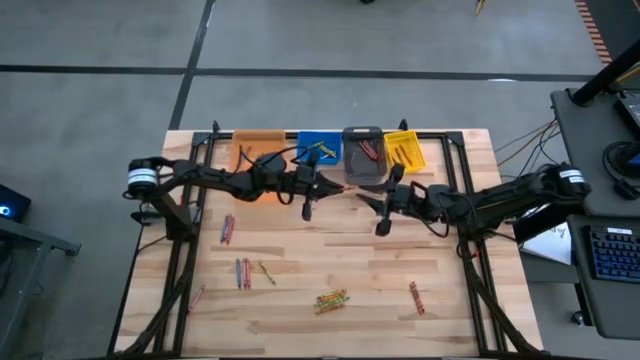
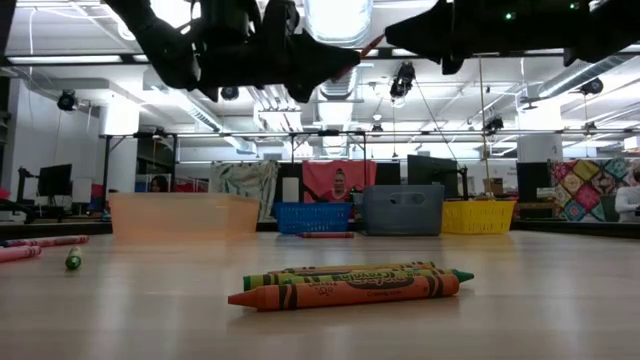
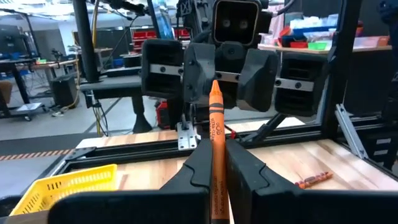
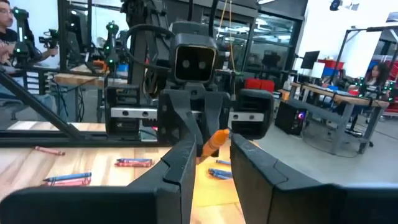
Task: Sort crayons
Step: Put the orange crayon into the yellow bin
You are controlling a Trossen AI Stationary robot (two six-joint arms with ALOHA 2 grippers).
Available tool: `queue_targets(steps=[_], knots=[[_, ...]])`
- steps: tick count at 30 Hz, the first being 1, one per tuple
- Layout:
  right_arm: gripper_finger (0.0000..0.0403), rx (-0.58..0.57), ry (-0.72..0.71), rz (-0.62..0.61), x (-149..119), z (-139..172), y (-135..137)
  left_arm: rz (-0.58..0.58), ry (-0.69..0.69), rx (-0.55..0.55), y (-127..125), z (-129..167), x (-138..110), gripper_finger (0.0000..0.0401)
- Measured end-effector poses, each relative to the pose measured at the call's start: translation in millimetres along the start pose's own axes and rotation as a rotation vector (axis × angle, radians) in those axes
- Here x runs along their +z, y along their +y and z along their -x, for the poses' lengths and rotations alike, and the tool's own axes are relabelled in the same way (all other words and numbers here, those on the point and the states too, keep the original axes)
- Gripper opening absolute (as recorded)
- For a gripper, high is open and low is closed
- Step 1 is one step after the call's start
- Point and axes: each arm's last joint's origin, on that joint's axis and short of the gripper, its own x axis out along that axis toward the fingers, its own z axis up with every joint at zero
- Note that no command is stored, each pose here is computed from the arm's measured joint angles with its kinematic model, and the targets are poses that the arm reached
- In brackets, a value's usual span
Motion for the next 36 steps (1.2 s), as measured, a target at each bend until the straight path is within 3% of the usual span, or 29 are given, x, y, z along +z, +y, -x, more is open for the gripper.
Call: queue_targets(steps=[10,16,36], knots=[[0.0102,-0.088,0.013,0.033,3.6,-13.2,1.0,0.009,-0.013,0.001,0.3,-1.1,-1.2,0.0],[0.01,-0.086,0.006,0.047,6.8,-16.9,0.2,0.006,-0.019,0.001,0.4,-1.1,-0.6,0.0],[0.0028,-0.064,0.014,0.067,3.0,-22.2,3.0,0.002,-0.025,-0.001,-0.1,-1.2,0.1,0.0]])
